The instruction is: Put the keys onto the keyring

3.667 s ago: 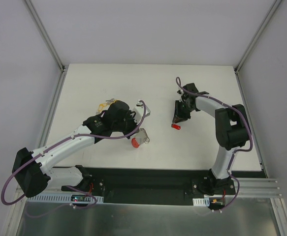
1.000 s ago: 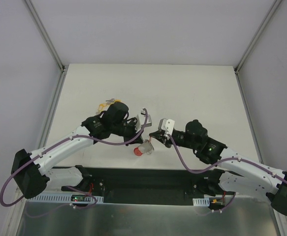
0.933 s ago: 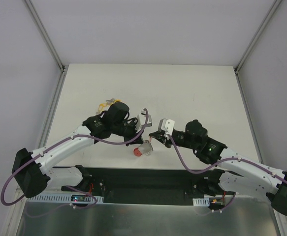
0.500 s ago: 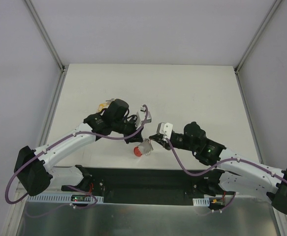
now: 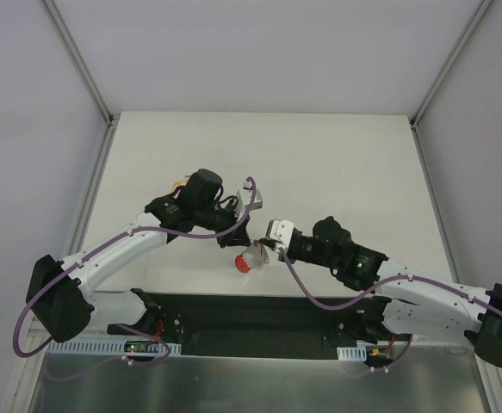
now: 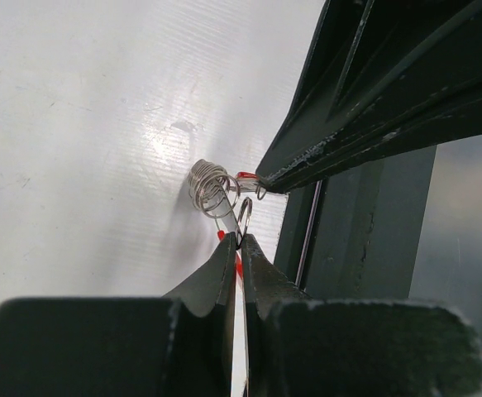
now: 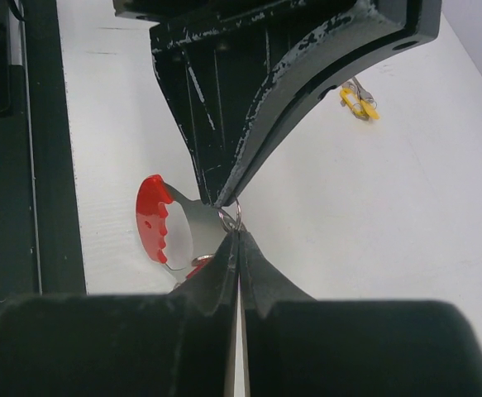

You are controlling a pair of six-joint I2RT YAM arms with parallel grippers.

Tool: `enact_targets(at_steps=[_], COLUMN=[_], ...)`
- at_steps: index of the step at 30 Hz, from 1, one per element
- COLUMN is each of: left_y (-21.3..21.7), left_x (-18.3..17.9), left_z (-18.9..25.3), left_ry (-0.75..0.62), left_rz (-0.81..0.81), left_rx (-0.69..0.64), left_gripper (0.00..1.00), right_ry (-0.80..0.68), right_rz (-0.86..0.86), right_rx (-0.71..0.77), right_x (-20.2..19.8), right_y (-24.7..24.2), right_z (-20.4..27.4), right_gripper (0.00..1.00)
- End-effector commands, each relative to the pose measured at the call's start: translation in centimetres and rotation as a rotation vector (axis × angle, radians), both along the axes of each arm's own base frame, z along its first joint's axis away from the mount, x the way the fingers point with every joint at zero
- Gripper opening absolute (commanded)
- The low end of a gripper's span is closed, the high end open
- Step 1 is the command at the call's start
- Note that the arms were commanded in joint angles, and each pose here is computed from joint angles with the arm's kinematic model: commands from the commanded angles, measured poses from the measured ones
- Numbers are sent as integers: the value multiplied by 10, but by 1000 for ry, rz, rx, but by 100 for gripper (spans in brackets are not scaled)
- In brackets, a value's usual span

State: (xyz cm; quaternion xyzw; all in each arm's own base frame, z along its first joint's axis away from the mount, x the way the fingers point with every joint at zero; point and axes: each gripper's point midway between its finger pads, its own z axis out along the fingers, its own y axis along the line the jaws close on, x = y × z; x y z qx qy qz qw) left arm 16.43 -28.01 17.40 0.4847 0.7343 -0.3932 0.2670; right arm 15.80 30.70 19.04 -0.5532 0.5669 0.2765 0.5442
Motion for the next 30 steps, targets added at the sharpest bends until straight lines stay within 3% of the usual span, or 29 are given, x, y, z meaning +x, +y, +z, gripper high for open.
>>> enact_targets(at_steps=[1,30], left_y=[-10,-12], left_x=[3,-1], left_z=[23,24], left_ry=[-31,-11], left_rz=[-28,-44], left_rx=[-71,-81], left_gripper=[0,0], right_ry=[-79,-109], right_rz=[-24,-25], right_rx=[49,48], right_x=[8,7], right_y=[7,12], right_z=[25,27], right_gripper=[1,1])
